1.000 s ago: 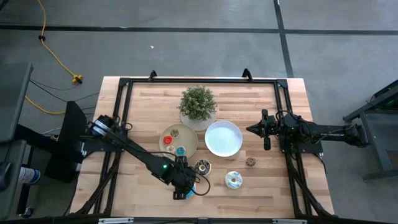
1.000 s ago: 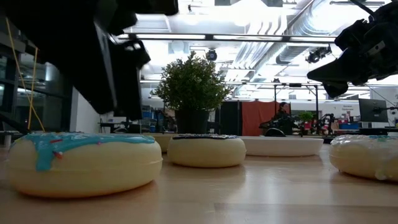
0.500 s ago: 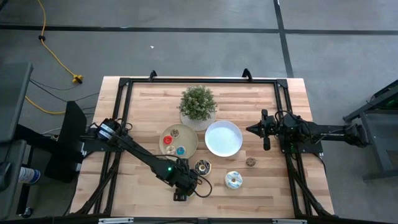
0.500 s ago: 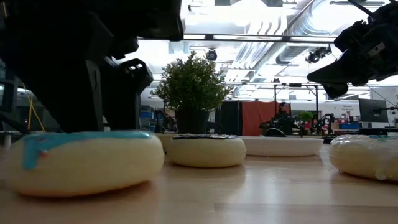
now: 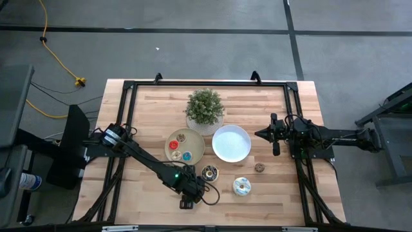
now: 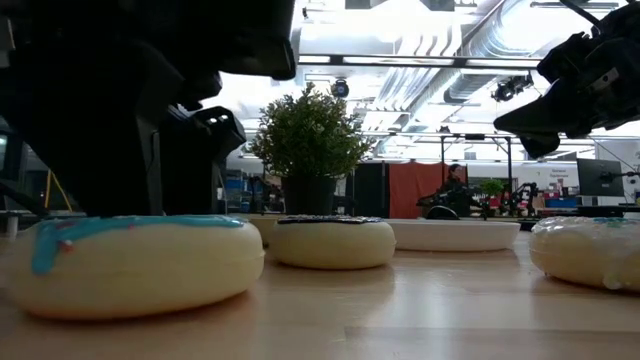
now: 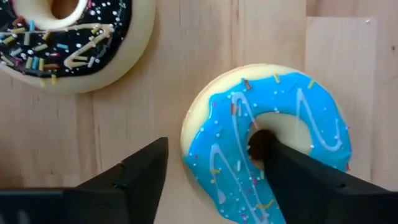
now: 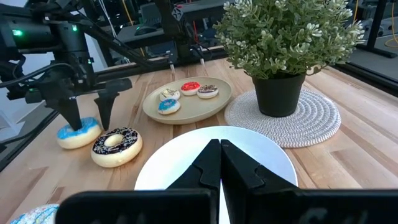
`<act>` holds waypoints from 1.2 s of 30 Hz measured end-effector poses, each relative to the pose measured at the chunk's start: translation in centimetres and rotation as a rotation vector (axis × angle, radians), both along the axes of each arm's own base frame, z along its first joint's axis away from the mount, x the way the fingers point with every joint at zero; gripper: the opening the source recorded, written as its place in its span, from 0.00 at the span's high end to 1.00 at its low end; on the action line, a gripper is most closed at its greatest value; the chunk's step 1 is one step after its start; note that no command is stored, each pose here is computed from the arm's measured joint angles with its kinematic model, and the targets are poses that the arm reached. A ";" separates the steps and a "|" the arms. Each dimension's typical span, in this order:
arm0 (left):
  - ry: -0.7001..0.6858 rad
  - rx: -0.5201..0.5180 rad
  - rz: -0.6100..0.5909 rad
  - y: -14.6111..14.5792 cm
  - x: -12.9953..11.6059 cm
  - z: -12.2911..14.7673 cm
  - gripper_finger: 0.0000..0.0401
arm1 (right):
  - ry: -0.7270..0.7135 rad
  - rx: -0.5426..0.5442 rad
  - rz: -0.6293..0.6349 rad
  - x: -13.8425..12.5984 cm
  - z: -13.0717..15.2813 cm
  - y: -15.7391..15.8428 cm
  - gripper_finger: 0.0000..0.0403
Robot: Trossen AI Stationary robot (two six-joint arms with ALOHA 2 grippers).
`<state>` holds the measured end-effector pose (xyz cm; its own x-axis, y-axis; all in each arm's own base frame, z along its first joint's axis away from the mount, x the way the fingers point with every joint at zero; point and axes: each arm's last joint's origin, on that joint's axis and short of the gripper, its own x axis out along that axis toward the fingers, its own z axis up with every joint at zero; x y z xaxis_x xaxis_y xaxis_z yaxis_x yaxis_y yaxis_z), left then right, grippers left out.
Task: Pick & Place donuts
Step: Put the large blue donut on the white plate
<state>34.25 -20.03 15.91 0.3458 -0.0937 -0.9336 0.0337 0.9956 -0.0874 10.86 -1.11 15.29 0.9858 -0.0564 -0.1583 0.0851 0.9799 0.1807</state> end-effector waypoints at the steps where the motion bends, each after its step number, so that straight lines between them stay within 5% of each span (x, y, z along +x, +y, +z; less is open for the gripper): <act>1: 0.001 -0.001 0.000 0.0 0.0 0.0 0.40 | 0.000 0.000 0.000 0.0 0.0 0.0 1.00; 13: 0.018 0.006 0.008 0.0 0.5 1.5 0.54 | 0.000 0.000 0.000 0.0 0.0 0.0 1.00; 21: -0.033 -0.011 0.044 0.6 2.1 4.1 0.56 | 0.000 0.000 0.000 0.0 0.0 0.0 1.00; 36: 0.056 0.024 -0.096 -0.1 1.2 3.4 0.56 | 0.000 0.000 0.000 0.0 0.0 0.0 1.00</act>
<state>35.43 -20.10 19.27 0.2832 -0.1007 -0.9537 0.1243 0.9899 -0.0676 10.86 -1.11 15.29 0.9858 -0.0565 -0.1579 0.0851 0.9798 0.1808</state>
